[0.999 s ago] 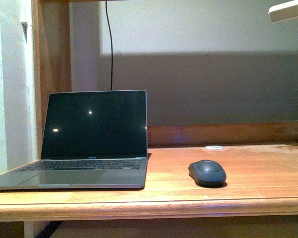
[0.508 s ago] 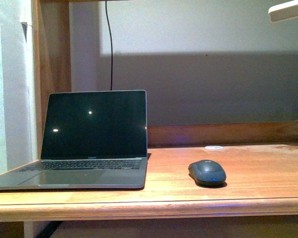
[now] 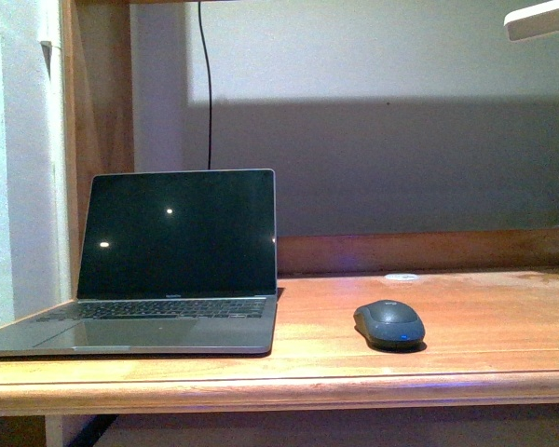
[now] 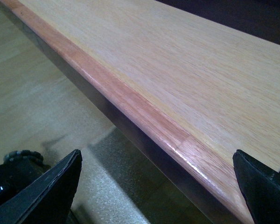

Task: Place mouse

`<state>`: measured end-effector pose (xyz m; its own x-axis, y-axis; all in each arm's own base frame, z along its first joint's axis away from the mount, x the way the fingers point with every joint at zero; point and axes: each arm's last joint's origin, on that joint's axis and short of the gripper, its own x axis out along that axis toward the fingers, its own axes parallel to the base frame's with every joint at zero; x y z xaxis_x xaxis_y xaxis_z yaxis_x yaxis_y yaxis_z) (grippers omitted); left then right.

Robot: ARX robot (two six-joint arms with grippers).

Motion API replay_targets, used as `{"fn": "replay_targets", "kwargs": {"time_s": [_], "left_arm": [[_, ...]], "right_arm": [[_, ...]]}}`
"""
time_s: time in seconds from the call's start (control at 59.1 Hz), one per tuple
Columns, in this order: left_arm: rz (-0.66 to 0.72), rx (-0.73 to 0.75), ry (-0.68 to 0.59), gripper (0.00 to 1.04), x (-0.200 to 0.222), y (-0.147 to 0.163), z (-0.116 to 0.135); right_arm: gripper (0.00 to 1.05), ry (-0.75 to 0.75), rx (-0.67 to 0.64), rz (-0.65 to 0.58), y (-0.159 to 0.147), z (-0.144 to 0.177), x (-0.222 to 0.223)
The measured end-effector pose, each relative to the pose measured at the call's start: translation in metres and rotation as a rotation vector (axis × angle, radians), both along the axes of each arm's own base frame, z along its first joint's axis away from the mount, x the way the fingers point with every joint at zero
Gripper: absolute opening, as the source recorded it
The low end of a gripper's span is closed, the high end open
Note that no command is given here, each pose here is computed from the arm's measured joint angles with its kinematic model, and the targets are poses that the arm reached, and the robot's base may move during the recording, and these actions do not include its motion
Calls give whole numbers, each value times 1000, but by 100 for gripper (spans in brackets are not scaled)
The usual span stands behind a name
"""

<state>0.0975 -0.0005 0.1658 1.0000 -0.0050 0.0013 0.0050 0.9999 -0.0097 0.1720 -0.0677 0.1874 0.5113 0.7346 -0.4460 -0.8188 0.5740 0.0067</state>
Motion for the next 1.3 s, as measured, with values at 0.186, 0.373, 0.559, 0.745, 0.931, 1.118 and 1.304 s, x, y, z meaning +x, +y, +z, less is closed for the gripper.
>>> {"fn": "replay_targets", "kwargs": {"time_s": [0.186, 0.373, 0.559, 0.745, 0.931, 1.118, 1.304], "left_arm": [[0, 0, 0, 97, 0, 0, 0], [0, 0, 0, 97, 0, 0, 0], [0, 0, 0, 97, 0, 0, 0], [0, 0, 0, 97, 0, 0, 0], [0, 0, 0, 97, 0, 0, 0], [0, 0, 0, 97, 0, 0, 0], [0, 0, 0, 97, 0, 0, 0]], "right_arm": [[97, -12, 21, -63, -18, 2, 5], [97, 2, 52, -134, -36, 4, 11], [97, 74, 182, -164, -46, 10, 7], [97, 191, 322, -150, -45, 13, -4], [97, 243, 347, -126, -41, 13, -10], [97, 271, 351, -133, -41, 13, -10], [97, 289, 347, -134, -41, 13, -10]]}}
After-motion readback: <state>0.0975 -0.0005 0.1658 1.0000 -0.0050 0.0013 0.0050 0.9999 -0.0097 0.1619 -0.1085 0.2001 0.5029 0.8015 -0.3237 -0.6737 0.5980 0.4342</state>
